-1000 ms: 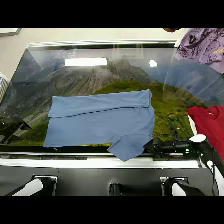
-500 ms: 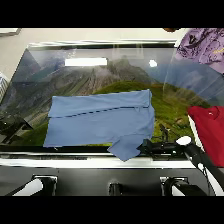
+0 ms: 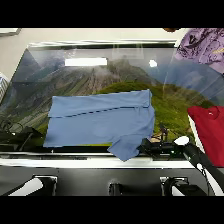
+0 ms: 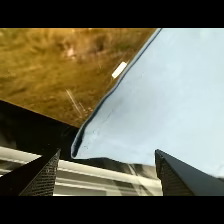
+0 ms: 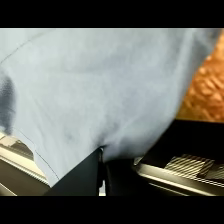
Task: Fold the clothes and pants, and hang the long-sleeved shirts on hangers.
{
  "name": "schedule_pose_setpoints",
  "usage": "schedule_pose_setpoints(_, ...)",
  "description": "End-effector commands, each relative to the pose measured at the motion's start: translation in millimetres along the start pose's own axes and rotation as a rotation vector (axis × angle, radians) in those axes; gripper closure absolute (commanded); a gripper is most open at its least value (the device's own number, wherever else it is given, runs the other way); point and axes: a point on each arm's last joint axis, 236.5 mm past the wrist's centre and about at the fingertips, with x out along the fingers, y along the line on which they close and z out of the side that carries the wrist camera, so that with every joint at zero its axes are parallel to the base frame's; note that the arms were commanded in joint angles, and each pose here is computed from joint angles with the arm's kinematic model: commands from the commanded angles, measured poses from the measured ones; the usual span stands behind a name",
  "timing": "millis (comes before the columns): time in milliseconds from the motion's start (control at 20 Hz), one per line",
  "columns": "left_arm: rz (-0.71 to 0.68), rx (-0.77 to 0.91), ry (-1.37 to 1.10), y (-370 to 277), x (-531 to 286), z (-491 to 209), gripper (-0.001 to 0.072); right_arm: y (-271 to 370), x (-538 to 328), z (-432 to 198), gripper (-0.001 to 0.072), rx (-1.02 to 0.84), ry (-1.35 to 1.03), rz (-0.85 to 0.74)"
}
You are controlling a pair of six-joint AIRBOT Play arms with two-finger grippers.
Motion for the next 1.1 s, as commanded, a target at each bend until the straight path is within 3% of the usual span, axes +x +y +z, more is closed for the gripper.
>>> schedule_pose_setpoints(0, -0.039, -0.004, 0.013, 4, 16, -4, 0.0028, 3, 0, -3, 0.0677, 0.008, 0.012, 0.01)
schedule_pose_setpoints(450, -0.036, -0.015, 0.108, 7, 39, -16, 0.0039, 5, 0, -3, 0.0677, 0.014, 0.012, 0.019)
schedule_pose_setpoints(500, -0.032, -0.007, 0.118, 7, 41, -18, 0.0148, 5, 0, -3, 0.0677, 0.015, 0.013, 0.019)
schedule_pose_setpoints(600, -0.03, -0.004, 0.125, 6, 43, -19, 0.0613, 5, 0, -3, 0.0677, 0.019, 0.013, 0.02)
schedule_pose_setpoints(650, -0.029, -0.014, 0.125, 6, 43, -19, 0.0689, 6, 0, -3, 0.0678, 0.017, 0.013, 0.021)
schedule_pose_setpoints(800, -0.013, -0.026, 0.118, 4, 34, -17, 0.0692, 15, -7, -5, 0.0679, -0.021, 0.033, 0.032)
schedule_pose_setpoints(1050, 0.179, -0.102, -0.118, 16, -31, -3, 0.0692, 27, -42, -30, 0.068, -0.071, 0.032, -0.015)
